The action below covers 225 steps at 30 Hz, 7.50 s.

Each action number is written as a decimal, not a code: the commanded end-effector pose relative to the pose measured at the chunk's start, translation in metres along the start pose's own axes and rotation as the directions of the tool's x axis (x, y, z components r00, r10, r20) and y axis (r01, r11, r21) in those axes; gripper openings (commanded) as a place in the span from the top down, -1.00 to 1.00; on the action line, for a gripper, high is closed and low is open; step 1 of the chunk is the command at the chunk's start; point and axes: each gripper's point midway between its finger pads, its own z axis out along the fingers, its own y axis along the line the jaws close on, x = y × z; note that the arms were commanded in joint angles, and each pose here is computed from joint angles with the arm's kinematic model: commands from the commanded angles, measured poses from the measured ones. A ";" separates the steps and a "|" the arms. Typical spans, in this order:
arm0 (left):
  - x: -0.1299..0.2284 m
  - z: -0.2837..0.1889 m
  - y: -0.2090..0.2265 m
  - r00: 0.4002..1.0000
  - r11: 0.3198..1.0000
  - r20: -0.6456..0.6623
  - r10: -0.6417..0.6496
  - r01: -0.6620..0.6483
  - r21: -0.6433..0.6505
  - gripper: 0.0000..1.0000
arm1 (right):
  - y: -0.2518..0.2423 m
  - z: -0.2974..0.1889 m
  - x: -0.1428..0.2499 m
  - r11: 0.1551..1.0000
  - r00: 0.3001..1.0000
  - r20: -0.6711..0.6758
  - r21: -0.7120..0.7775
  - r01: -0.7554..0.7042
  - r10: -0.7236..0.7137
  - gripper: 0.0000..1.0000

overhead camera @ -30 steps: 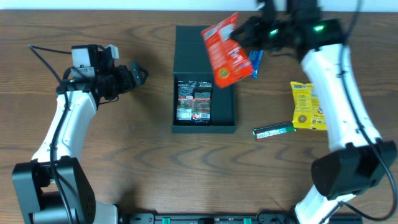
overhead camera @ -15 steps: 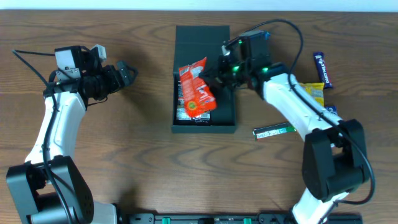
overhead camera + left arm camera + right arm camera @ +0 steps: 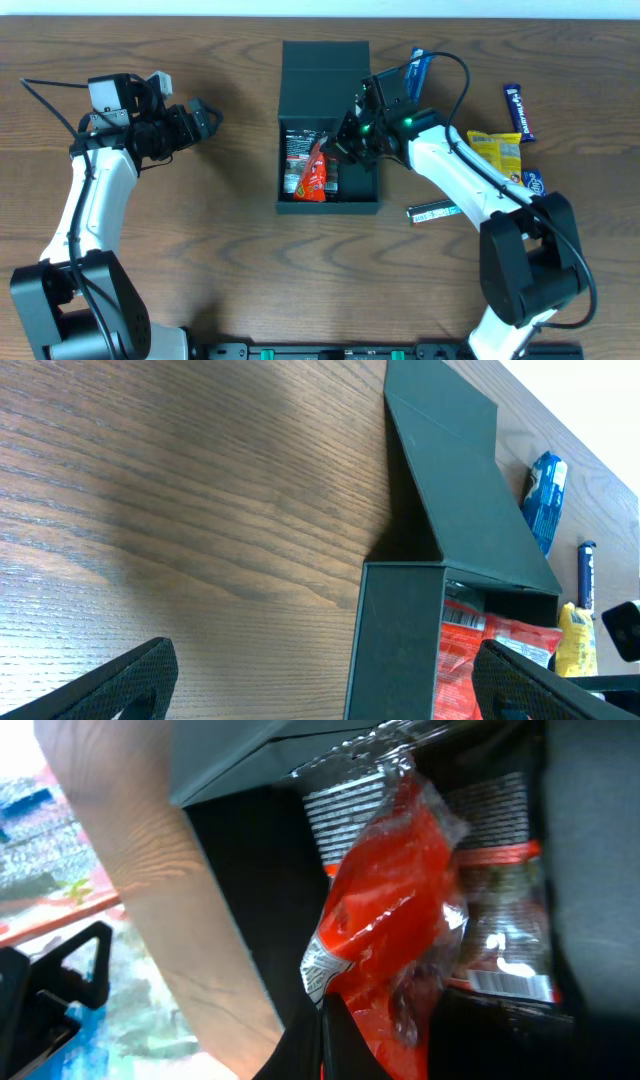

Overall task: Pack container
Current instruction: 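Carry the red bag with the right gripper and lower it into the box, then release the red bag and press it down inside the box, then move the right gripper to the yellow snack bag and grasp it, then carry the yellow bag with the right gripper and lower it into the box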

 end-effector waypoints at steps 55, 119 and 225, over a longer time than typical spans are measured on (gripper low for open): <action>0.021 0.002 0.007 0.996 0.999 -0.085 0.031 -0.033 -0.016 -0.90 | 0.023 0.016 0.024 0.620 0.632 0.003 -0.194 0.760 -0.775 0.98; 0.020 0.002 0.011 0.996 0.999 -0.080 0.031 -0.034 -0.042 -0.90 | 0.047 -0.032 -0.005 0.855 0.846 0.159 -0.014 0.518 -0.510 -0.72; -0.012 -0.029 0.061 1.000 0.978 0.013 0.006 -0.003 -0.209 -0.90 | 0.077 -0.018 -0.001 0.479 0.612 0.032 0.654 0.585 -0.790 0.97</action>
